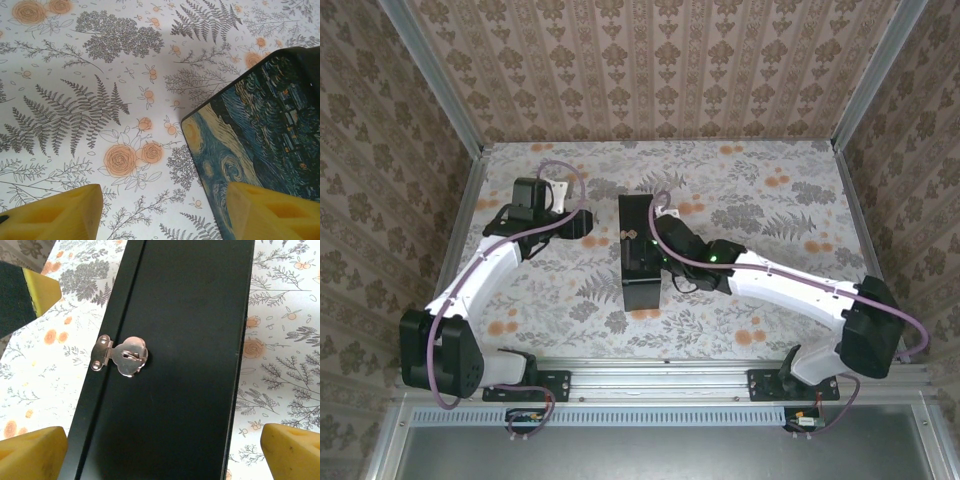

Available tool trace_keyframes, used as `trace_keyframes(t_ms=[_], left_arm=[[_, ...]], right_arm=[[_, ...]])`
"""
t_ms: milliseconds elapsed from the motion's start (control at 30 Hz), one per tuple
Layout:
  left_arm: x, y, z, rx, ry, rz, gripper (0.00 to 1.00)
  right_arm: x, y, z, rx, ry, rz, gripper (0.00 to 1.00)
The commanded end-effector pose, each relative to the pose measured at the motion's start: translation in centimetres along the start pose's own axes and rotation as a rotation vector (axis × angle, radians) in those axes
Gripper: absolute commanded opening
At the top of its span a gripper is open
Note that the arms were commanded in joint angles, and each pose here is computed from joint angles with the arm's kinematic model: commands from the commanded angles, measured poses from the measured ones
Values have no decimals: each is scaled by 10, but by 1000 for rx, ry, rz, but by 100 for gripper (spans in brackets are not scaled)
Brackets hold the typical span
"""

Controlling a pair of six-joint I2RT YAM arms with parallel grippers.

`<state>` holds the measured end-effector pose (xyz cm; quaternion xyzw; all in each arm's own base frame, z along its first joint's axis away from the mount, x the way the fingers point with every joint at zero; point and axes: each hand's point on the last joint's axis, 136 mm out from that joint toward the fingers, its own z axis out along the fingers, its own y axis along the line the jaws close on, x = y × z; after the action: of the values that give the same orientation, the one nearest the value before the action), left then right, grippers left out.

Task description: Unlock the padlock with the key

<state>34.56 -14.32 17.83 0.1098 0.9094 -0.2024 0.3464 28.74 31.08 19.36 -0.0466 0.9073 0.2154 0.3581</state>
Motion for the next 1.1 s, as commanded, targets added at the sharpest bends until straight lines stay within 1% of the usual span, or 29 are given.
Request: trace_keyframes(t_ms=[0, 200, 333, 400, 533, 633, 667, 767, 933, 1067], left_arm=[[0, 4, -10, -23, -18, -8, 67], [-2, 1, -13, -9, -28, -6, 68], [-2, 2, -14, -17, -32, -16, 67], [-1, 5, -14, -31, -24, -30, 67], [-5, 5, -17, -30, -26, -39, 65], [-10, 1, -23, -18, -43, -44, 65], [-10, -1, -24, -12, -45, -47, 65], [-12, -4, -27, -2, -50, -46, 65], [-14, -8, -31, 6, -57, -46, 65], [-19, -12, -33, 2, -59, -32, 65]], right_arm=[[3, 2, 3, 59, 17, -30, 100], [17, 4, 15, 141, 70, -92, 100], [31, -7, 25, 185, 107, -77, 100], [35, -11, 28, 173, 109, -44, 99], [38, -12, 34, 32, 124, 117, 94], [32, -16, 34, -63, 111, 206, 94], [25, -15, 35, -118, 92, 248, 95], [23, -27, 39, -238, 70, 343, 95], [14, -44, 44, -409, 17, 377, 99], [6, -48, 46, -529, -17, 371, 100]])
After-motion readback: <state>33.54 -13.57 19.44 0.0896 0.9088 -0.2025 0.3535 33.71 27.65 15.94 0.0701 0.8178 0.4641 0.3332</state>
